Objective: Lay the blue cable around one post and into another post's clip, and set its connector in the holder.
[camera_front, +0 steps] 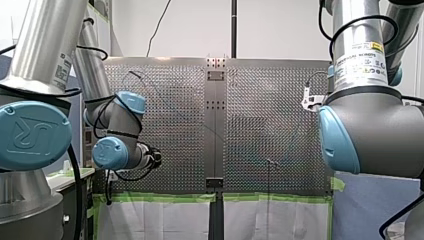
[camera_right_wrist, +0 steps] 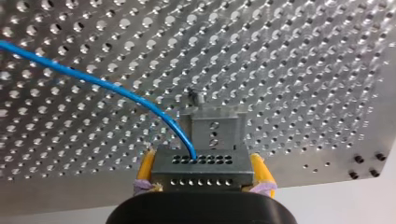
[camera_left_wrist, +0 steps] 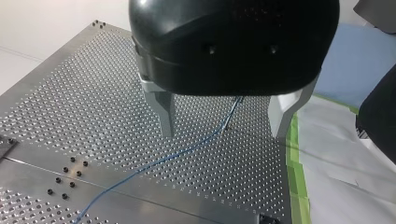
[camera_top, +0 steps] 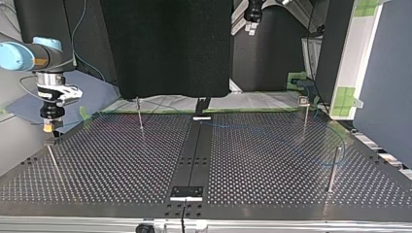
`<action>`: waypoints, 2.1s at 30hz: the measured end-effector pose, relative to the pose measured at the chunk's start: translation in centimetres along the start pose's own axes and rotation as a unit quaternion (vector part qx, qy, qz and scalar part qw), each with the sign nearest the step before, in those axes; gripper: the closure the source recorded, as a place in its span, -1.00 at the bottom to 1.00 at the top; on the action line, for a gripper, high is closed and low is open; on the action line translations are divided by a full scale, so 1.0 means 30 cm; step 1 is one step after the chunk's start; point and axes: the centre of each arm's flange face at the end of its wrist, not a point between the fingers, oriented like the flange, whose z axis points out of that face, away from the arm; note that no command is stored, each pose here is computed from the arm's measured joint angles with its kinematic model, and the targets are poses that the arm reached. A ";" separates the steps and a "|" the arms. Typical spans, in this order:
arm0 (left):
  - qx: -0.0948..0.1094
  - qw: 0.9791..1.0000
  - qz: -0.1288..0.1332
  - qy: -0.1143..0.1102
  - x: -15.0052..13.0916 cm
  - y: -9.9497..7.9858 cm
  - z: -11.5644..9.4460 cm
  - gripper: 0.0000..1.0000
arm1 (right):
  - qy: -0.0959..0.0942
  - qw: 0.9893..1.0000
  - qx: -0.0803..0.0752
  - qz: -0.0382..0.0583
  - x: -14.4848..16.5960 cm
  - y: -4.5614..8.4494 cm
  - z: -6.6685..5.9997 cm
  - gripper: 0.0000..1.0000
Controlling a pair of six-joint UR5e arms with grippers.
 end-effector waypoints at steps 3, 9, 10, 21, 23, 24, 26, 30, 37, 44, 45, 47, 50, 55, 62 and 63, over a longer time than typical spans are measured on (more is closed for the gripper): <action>0.000 1.000 0.000 0.000 0.000 0.000 0.000 -1.00 | -0.006 1.000 0.003 -0.001 0.009 0.009 0.005 1.00; 0.000 1.000 -0.001 0.000 0.000 0.000 0.000 -1.00 | -0.012 1.000 0.012 0.001 0.041 0.012 0.025 1.00; 0.000 1.000 -0.001 0.000 0.000 0.000 0.000 -1.00 | -0.013 1.000 0.012 0.002 0.046 0.013 0.029 1.00; 0.000 1.000 -0.001 0.000 0.000 0.000 0.000 -1.00 | -0.047 0.999 0.008 0.023 0.059 0.014 0.028 1.00; 0.000 1.000 -0.001 0.000 0.000 0.000 -0.001 -1.00 | -0.055 0.998 0.009 0.029 0.054 0.009 0.022 1.00; 0.000 1.000 0.000 0.001 0.000 0.000 -0.001 -1.00 | -0.060 0.998 0.012 0.032 0.051 0.004 0.019 1.00; 0.000 1.000 -0.001 0.001 0.001 0.001 -0.001 -1.00 | -0.068 0.997 0.017 0.035 0.046 -0.005 0.014 1.00; 0.000 1.000 -0.001 0.001 0.001 0.001 -0.002 -1.00 | -0.080 0.996 0.021 0.038 0.038 -0.018 0.004 1.00; 0.000 1.000 0.000 0.001 0.001 0.001 -0.001 -1.00 | -0.084 0.996 0.007 0.031 0.034 -0.033 0.001 1.00; -0.002 1.000 0.000 0.001 0.001 0.002 -0.001 -1.00 | -0.076 0.996 -0.019 0.046 0.036 -0.032 0.005 1.00; -0.002 1.000 0.000 0.001 0.001 0.002 -0.001 -1.00 | -0.075 0.996 -0.023 0.046 0.037 -0.030 0.006 1.00; -0.002 1.000 0.000 0.001 0.000 0.002 -0.001 -1.00 | -0.073 0.996 -0.028 0.047 0.038 -0.029 0.007 1.00; -0.002 1.000 0.000 0.001 0.001 0.002 -0.001 -1.00 | -0.073 0.996 -0.031 0.047 0.038 -0.027 0.007 1.00; -0.003 1.000 0.001 0.001 0.000 0.002 -0.001 -1.00 | -0.074 0.996 -0.023 0.046 0.037 -0.035 0.007 1.00; -0.003 1.000 0.001 0.001 0.001 0.003 -0.002 -1.00 | -0.078 0.996 -0.003 0.039 0.035 -0.052 0.006 1.00; -0.003 1.000 0.001 0.001 0.001 0.003 -0.002 -1.00 | -0.079 0.996 -0.001 0.036 0.035 -0.053 0.005 1.00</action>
